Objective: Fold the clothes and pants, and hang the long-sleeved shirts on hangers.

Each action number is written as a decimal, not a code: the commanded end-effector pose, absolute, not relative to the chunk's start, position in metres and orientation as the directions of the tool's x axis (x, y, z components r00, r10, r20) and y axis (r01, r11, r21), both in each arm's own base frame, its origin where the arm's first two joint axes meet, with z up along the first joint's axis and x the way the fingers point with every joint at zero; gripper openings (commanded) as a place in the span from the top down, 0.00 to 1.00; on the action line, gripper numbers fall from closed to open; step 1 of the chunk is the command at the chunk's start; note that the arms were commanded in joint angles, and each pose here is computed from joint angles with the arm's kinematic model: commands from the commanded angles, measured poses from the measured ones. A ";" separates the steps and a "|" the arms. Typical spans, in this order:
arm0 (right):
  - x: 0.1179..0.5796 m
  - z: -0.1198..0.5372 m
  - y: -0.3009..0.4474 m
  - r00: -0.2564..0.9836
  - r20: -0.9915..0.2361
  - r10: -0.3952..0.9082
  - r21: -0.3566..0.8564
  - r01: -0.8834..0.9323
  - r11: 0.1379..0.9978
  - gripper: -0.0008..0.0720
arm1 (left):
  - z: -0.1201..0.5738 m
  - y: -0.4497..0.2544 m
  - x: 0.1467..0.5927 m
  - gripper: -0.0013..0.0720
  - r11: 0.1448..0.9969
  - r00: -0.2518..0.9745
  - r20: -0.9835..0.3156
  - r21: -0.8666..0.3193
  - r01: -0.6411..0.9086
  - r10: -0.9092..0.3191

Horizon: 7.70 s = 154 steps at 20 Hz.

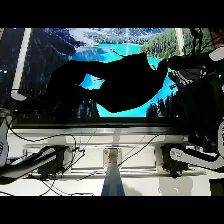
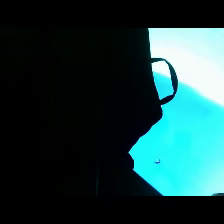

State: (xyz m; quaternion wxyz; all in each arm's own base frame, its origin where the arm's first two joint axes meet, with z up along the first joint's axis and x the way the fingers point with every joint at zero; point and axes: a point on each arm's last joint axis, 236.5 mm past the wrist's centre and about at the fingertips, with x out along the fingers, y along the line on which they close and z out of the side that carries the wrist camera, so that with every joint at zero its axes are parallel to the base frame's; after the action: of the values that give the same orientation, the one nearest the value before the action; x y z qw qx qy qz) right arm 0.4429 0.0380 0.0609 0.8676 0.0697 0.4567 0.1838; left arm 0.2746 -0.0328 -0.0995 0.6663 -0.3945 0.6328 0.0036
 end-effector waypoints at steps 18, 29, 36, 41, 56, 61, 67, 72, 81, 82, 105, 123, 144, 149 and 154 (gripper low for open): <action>0.444 0.062 0.039 0.519 -0.764 0.383 0.288 -0.257 0.923 0.95 | -0.059 -0.029 0.339 0.26 0.631 0.436 -0.752 -0.656 -0.414 -0.495; 0.444 0.062 0.039 0.519 -0.764 0.383 0.288 -0.257 0.923 0.95 | -0.070 -0.024 0.326 0.02 0.690 0.380 -0.795 -0.602 -0.403 -0.472; 0.444 0.062 0.039 0.519 -0.764 0.383 0.288 -0.257 0.923 0.95 | -0.083 -0.011 0.332 0.02 0.706 0.394 -0.818 -0.566 -0.425 -0.419; 0.443 0.062 0.039 0.518 -0.765 0.383 0.288 -0.257 0.922 0.95 | -0.099 -0.015 0.324 0.02 0.686 0.339 -0.828 -0.560 -0.464 -0.447; 0.444 0.062 0.039 0.519 -0.764 0.383 0.288 -0.257 0.923 0.95 | -0.076 0.002 0.364 0.21 0.689 0.441 -0.804 -0.580 -0.435 -0.399; 0.444 0.062 0.039 0.519 -0.764 0.383 0.288 -0.257 0.923 0.95 | -0.081 0.005 0.364 0.26 0.695 0.437 -0.811 -0.570 -0.439 -0.389; 0.444 0.062 0.039 0.519 -0.764 0.383 0.288 -0.257 0.923 0.95 | -0.087 0.004 0.366 0.15 0.779 0.414 -0.817 -0.542 -0.316 -0.401; 0.444 0.062 0.039 0.520 -0.764 0.382 0.287 -0.257 0.923 0.95 | -0.069 0.011 0.374 0.15 0.926 0.348 -0.881 -0.369 -0.083 -0.320; 0.444 0.061 0.038 0.518 -0.766 0.381 0.285 -0.257 0.923 0.95 | -0.102 0.022 0.369 0.15 0.984 0.225 -0.958 0.178 -0.026 0.180; 0.444 0.061 0.038 0.518 -0.766 0.380 0.284 -0.257 0.924 0.95 | -0.105 0.022 0.371 0.17 0.983 0.227 -0.957 0.171 -0.061 0.180; 0.446 0.060 0.032 0.529 -0.771 0.354 0.255 -0.253 0.933 0.95 | 0.012 0.091 0.411 0.97 0.953 0.492 -0.827 0.158 -0.260 0.271; 0.453 0.063 0.028 0.557 -0.758 0.338 0.240 -0.244 0.940 0.95 | -0.073 0.083 0.390 0.53 0.962 0.266 -0.941 0.152 -0.227 0.211; 0.452 0.061 0.026 0.555 -0.764 0.327 0.226 -0.244 0.943 0.95 | -0.054 0.103 0.407 0.97 0.953 0.329 -0.903 0.213 -0.214 0.276; 0.479 0.078 0.011 0.667 -0.696 0.268 0.189 -0.189 0.964 0.95 | -0.025 0.124 0.431 0.97 0.934 0.414 -0.839 0.291 -0.206 0.353; 0.545 0.205 -0.034 0.945 -0.318 0.076 0.246 0.005 0.969 0.96 | 0.132 0.181 0.499 0.97 0.875 0.666 -0.600 0.129 -0.467 0.444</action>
State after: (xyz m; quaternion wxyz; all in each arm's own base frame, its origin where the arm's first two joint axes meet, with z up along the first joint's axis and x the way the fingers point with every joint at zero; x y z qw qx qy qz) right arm 0.5170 -0.0088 0.1320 0.9504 0.0931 0.2889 0.0682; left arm 0.4718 0.1500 0.0468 0.8791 0.0248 0.4283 0.2075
